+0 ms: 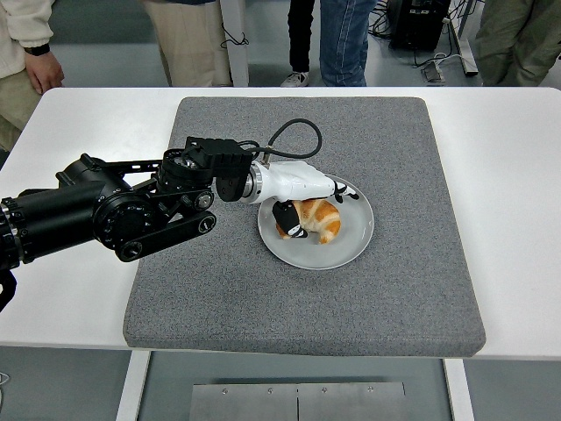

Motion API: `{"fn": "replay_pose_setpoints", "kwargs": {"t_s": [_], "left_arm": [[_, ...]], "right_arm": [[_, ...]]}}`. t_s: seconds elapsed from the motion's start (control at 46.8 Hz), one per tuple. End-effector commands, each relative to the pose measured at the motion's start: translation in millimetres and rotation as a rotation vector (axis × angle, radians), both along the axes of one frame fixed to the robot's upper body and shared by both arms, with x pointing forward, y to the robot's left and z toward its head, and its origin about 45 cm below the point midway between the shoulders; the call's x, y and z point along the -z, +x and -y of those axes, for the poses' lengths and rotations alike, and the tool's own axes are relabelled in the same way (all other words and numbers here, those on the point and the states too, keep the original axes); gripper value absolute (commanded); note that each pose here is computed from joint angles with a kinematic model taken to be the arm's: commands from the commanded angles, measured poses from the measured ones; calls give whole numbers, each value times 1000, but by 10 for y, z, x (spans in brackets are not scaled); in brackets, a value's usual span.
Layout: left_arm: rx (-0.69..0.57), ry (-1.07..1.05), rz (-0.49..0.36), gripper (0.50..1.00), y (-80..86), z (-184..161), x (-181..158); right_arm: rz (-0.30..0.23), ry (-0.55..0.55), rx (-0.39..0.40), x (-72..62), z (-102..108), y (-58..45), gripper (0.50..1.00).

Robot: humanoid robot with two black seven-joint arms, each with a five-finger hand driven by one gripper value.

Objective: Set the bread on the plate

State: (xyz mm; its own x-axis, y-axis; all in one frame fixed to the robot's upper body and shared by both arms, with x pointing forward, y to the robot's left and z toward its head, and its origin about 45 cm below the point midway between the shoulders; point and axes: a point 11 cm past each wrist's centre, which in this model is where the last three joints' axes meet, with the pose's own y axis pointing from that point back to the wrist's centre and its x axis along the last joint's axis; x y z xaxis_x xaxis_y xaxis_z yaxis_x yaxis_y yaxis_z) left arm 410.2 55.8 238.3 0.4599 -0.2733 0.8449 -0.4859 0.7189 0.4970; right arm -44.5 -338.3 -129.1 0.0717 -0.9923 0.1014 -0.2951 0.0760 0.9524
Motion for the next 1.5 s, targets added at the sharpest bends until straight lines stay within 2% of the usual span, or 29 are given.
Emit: {"fn": "replay_pose_setpoints", "kwargs": {"t_s": [0.0, 0.192, 0.342, 0.598, 1.026, 1.325, 1.474], "left_arm": [[-2, -25, -22, 960, -13, 5, -32], [9, -59, -36, 965, -18, -79, -154], [12, -101, -46, 966, -9, -116, -375], [-54, -253, -60, 968, 173, -134, -1013], [-192, -570, -149, 966, 384, -401, -1756], [-319, -785, -243, 966, 550, -720, -1952], [-421, -911, -294, 968, 699, -976, -1989]], "right_arm": [[0, 0, 0, 0, 0, 1, 1000], [0, 0, 0, 0, 0, 1, 1000], [0, 0, 0, 0, 0, 1, 1000], [0, 0, 0, 0, 0, 1, 1000], [2, 0, 0, 0, 0, 10, 1000], [0, 0, 0, 0, 0, 1, 1000], [-1, 0, 0, 0, 0, -1, 1000]]}}
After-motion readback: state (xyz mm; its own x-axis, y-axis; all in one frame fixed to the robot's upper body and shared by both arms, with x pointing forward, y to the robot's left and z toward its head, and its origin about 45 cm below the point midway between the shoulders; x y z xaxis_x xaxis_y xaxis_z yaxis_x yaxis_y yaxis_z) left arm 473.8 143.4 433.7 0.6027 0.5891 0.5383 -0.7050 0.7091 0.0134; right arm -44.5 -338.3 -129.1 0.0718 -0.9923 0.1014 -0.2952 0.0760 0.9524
